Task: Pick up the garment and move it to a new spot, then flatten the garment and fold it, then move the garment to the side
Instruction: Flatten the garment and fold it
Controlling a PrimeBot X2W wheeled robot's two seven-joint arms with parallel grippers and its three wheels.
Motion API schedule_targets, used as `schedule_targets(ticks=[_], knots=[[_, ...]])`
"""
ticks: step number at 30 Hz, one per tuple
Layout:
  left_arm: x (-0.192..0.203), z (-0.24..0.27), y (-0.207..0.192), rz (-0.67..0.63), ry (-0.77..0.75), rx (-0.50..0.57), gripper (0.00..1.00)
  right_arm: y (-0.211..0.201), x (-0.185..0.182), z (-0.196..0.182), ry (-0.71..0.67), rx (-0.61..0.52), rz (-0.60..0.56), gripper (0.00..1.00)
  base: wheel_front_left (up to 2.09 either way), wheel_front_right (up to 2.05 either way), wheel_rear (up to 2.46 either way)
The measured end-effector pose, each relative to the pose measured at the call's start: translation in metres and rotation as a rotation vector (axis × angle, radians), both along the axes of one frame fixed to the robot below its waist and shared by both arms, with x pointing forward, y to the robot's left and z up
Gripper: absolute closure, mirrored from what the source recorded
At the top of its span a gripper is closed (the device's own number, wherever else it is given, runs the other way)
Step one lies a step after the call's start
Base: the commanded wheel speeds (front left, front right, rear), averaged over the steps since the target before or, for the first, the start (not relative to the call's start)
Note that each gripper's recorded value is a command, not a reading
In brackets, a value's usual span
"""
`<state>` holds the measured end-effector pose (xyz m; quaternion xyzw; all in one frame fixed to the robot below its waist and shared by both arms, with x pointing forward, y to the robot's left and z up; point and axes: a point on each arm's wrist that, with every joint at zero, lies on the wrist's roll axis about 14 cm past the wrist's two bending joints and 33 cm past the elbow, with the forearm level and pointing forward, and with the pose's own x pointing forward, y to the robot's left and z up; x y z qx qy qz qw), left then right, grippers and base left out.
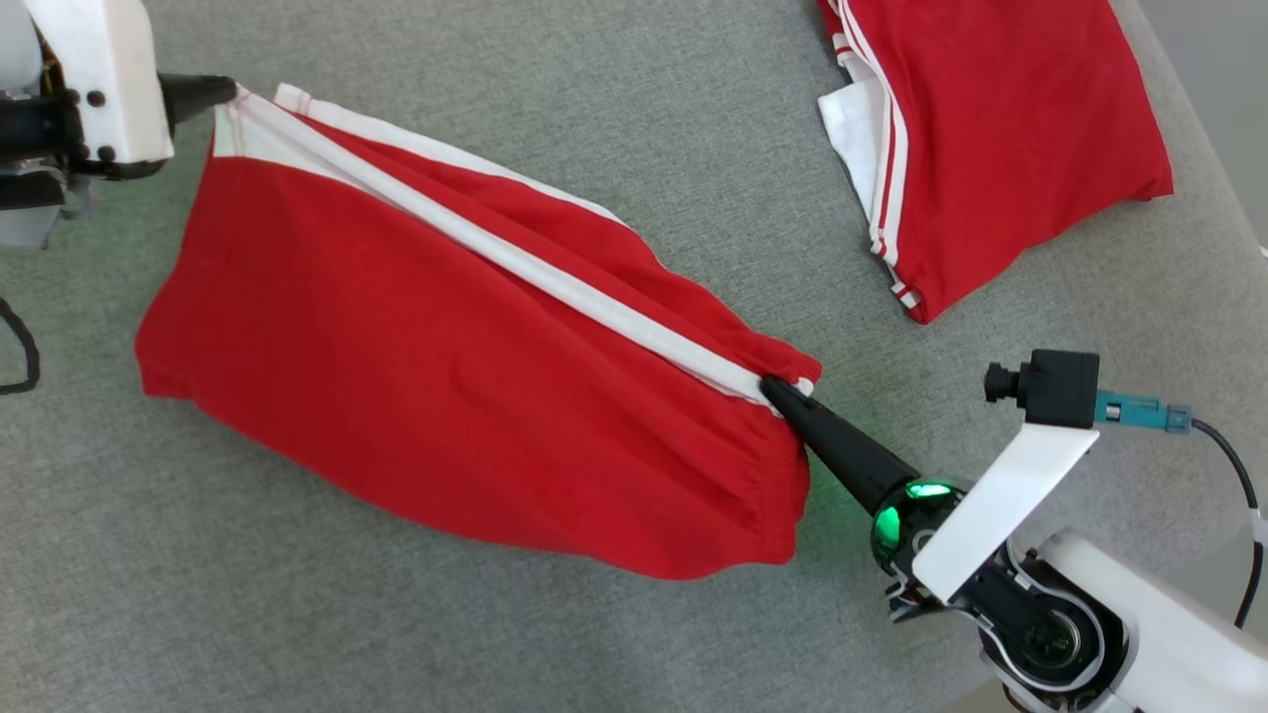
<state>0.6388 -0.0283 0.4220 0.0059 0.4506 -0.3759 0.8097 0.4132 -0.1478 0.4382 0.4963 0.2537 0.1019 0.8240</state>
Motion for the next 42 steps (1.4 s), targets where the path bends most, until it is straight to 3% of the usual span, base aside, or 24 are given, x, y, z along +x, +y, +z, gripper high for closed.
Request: schedule_targets(ticks=[1,3,4,5,6,17,23,30,36,42], knots=[[0.0,-0.001,0.0,0.0,0.003,0.0,1.0,0.001,0.001,0.0,-0.002,-0.002,0.005,0.96,0.0,0.0,0.0],[-0.001,-0.003,-0.003,-0.008,0.002,-0.008,0.95,0.002,0.004,0.001,-0.008,-0.005,0.009,0.71,0.0,0.0,0.0],[-0.001,-0.003,-0.004,-0.007,0.001,-0.012,0.67,0.003,0.005,0.001,-0.012,-0.003,0.01,0.54,0.0,0.0,0.0],[-0.001,-0.005,-0.004,-0.01,0.004,-0.011,0.36,0.004,0.007,0.002,-0.013,0.003,0.013,0.16,0.0,0.0,0.0],[-0.002,-0.006,-0.002,-0.009,0.01,-0.004,0.0,0.005,0.007,0.002,-0.016,0.005,0.014,0.0,0.0,0.0,0.0],[-0.011,0.007,0.001,-0.031,0.005,0.004,0.0,-0.001,0.004,0.013,-0.04,-0.01,0.01,0.0,0.0,0.0,0.0],[-0.014,0.021,0.018,-0.075,-0.069,0.109,0.0,-0.02,-0.011,0.027,-0.072,-0.045,-0.023,0.0,0.0,0.0,0.0],[-0.047,0.014,0.018,-0.171,0.045,0.152,0.0,-0.05,-0.028,0.034,-0.087,-0.083,-0.106,0.0,0.0,0.0,0.0],[-0.069,-0.008,0.029,-0.222,0.134,0.267,0.0,-0.059,-0.04,0.033,-0.08,-0.084,-0.153,0.0,0.0,0.0,0.0],[-0.084,-0.013,0.023,-0.253,0.162,0.293,0.0,-0.065,-0.051,0.03,-0.067,-0.078,-0.191,0.0,0.0,0.0,0.0]])
